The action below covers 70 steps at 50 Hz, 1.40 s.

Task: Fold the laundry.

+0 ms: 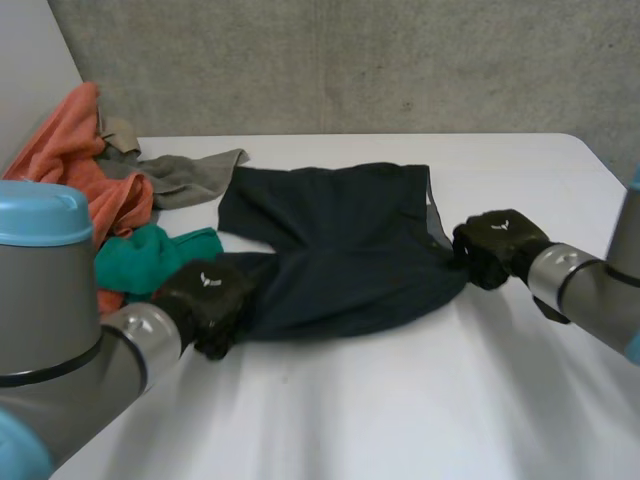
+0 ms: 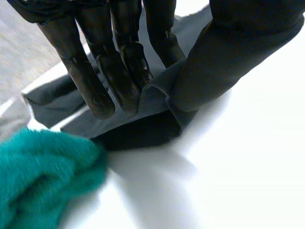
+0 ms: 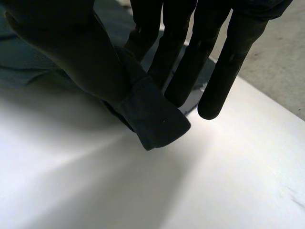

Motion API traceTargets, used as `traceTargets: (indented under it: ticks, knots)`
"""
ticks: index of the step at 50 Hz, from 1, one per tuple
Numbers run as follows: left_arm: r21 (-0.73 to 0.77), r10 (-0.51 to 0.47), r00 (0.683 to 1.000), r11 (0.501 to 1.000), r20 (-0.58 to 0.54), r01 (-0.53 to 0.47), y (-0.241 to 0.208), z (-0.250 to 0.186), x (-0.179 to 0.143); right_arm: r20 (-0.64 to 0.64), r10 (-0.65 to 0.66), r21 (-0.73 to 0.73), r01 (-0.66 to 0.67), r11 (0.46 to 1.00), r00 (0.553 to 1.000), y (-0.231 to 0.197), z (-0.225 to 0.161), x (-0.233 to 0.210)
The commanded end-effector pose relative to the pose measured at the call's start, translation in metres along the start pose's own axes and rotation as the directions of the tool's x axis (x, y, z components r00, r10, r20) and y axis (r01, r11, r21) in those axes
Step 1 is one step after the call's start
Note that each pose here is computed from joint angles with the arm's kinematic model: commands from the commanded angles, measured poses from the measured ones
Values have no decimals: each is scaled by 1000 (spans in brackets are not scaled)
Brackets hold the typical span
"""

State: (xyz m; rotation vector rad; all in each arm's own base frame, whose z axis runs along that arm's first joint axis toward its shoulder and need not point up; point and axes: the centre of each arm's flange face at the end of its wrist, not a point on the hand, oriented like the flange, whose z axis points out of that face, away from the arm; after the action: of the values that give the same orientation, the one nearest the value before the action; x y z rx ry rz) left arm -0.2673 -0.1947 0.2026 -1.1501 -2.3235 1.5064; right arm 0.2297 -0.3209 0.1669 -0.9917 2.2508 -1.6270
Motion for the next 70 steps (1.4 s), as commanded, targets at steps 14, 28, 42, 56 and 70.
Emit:
traceTargets:
  ticks: [14,28,42,56,70]
  knots:
    - [-277,154,967,938,-201,-207,26,-68,29,368,-317,-339,443,830,874,13,-119,-26]
    - [-39,30,1000,999,2,-30,-6,-32,-9,280,-270,-244,340,908,921,9,-97,-27]
    - [-17,-139,990,990,13,140,-4,71,-70,234,-208,-193,255,947,950,13,-78,-32]
    - [25,-96,995,995,0,96,8,134,-67,240,-159,-219,213,952,958,27,-70,-36]
    - [58,-8,999,998,37,5,16,156,-60,227,-152,-236,206,950,962,34,-67,-32]
